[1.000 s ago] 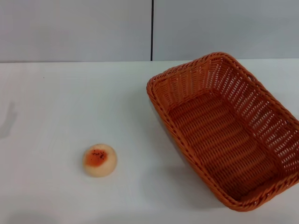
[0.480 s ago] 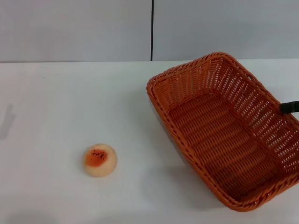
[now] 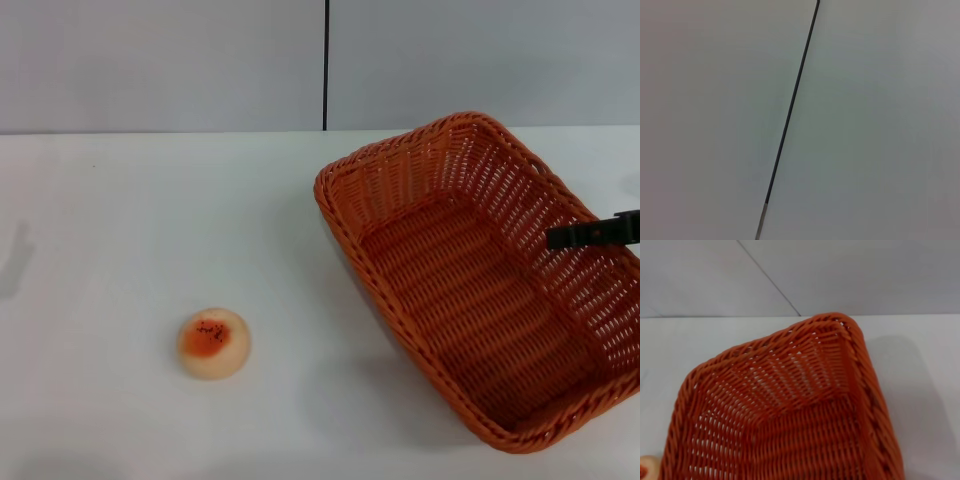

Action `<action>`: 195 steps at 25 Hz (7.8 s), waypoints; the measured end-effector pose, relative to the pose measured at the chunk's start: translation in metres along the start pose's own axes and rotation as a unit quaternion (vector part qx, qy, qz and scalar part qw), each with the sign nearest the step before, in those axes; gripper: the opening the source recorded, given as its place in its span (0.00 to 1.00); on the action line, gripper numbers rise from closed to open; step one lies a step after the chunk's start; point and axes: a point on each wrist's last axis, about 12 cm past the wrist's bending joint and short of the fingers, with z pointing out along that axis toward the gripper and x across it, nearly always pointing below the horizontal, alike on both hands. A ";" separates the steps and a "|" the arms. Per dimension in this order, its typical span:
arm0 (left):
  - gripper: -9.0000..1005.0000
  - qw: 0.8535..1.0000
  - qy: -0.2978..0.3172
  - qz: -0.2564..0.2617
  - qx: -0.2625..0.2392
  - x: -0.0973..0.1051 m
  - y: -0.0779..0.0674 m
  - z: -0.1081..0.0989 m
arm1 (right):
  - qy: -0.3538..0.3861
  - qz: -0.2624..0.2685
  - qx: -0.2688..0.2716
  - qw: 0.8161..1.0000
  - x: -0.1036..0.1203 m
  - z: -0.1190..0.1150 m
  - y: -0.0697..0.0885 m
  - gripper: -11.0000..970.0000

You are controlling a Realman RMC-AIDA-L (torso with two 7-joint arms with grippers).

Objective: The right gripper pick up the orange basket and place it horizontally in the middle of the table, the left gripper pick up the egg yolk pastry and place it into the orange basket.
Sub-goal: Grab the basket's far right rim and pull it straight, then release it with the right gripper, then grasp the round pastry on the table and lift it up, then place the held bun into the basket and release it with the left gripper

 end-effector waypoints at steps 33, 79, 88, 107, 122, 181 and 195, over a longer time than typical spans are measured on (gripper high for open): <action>0.76 1.000 -0.007 0.011 -0.004 -0.004 0.004 -0.016 | 0.049 -0.175 0.002 0.983 -0.038 0.007 0.023 0.19; 0.73 0.999 -0.033 0.028 -0.014 -0.022 0.004 -0.089 | -0.006 -0.625 -0.073 0.777 -0.078 0.078 0.094 0.31; 0.73 0.999 -0.031 0.027 -0.014 -0.021 0.005 -0.086 | -0.044 -0.619 -0.073 0.780 -0.078 0.079 0.096 0.33; 0.71 0.951 0.157 0.031 0.265 -0.053 0.019 -0.025 | -0.507 -0.372 -0.101 0.771 0.004 -0.034 0.070 0.60; 0.70 0.870 0.311 0.087 0.374 -0.016 -0.009 0.022 | -0.677 -0.249 -0.049 0.691 0.104 -0.073 0.033 0.60; 0.18 0.903 0.120 -0.018 0.411 -0.025 -0.057 0.080 | -0.680 -0.237 -0.070 0.690 0.098 -0.066 0.032 0.60; 0.13 0.828 0.177 -0.052 0.529 0.004 -0.127 0.105 | -0.682 -0.228 -0.078 0.690 0.104 -0.063 0.033 0.61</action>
